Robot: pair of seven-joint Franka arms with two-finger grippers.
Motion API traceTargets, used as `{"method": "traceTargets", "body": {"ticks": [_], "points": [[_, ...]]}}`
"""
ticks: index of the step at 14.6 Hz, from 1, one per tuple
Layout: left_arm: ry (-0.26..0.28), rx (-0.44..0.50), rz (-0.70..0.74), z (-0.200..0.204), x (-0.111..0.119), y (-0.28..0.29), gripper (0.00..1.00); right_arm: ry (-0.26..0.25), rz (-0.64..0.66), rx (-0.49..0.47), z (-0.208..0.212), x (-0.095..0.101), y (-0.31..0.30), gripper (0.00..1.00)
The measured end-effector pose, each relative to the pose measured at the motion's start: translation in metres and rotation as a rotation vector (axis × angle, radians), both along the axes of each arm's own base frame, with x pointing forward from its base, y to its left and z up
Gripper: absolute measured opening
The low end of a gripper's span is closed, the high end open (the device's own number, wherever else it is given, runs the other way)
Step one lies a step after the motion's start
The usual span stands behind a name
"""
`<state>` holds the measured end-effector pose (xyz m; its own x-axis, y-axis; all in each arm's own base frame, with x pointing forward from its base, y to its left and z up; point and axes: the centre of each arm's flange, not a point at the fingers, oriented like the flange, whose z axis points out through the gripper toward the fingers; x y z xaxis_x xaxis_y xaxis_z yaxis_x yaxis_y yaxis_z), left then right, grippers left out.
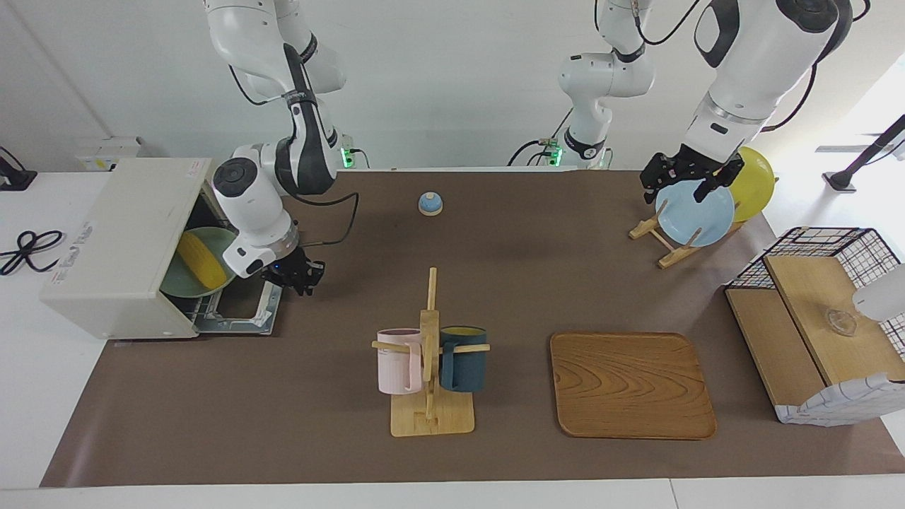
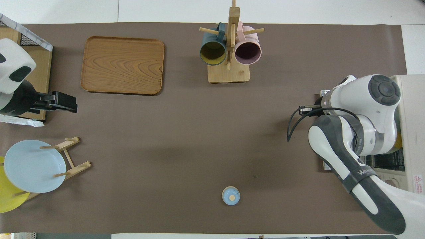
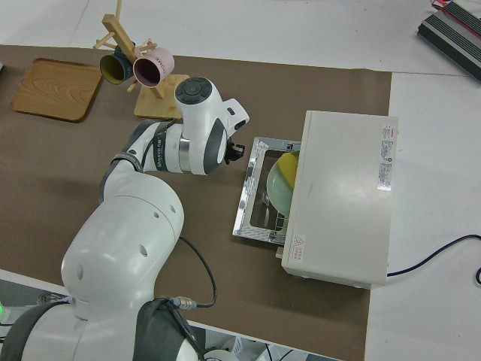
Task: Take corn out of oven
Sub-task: 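Reach the right gripper into the toaster oven toward the green plate, then grasp the green plate with corn and pull it out with the right gripper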
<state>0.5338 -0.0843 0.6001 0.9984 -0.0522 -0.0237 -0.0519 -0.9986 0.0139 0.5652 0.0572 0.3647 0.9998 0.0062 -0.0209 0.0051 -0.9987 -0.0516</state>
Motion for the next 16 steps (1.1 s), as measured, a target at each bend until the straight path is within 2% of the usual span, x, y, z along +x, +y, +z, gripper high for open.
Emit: {"method": "traceTargets", "body": {"ticks": [2,3,4,6,9,16], "points": [[0.0,0.0,0.0,0.0,0.0,0.0,1.0,0.047,-0.016,-0.005,0.04,0.001,-0.015,0.33],[0.0,0.0,0.0,0.0,0.0,0.0,1.0,0.064,-0.039,-0.008,0.052,-0.002,-0.03,0.39],[0.0,0.0,0.0,0.0,0.0,0.0,1.0,0.08,-0.07,-0.009,0.057,-0.007,-0.049,0.39],[0.0,0.0,0.0,0.0,0.0,0.0,1.0,0.111,-0.125,-0.006,0.052,-0.016,-0.087,0.48],[0.0,0.0,0.0,0.0,0.0,0.0,1.0,0.156,-0.143,0.001,0.029,-0.031,-0.114,0.48],[0.0,0.0,0.0,0.0,0.0,0.0,1.0,0.167,-0.097,-0.055,0.013,-0.048,-0.127,0.48]]}}
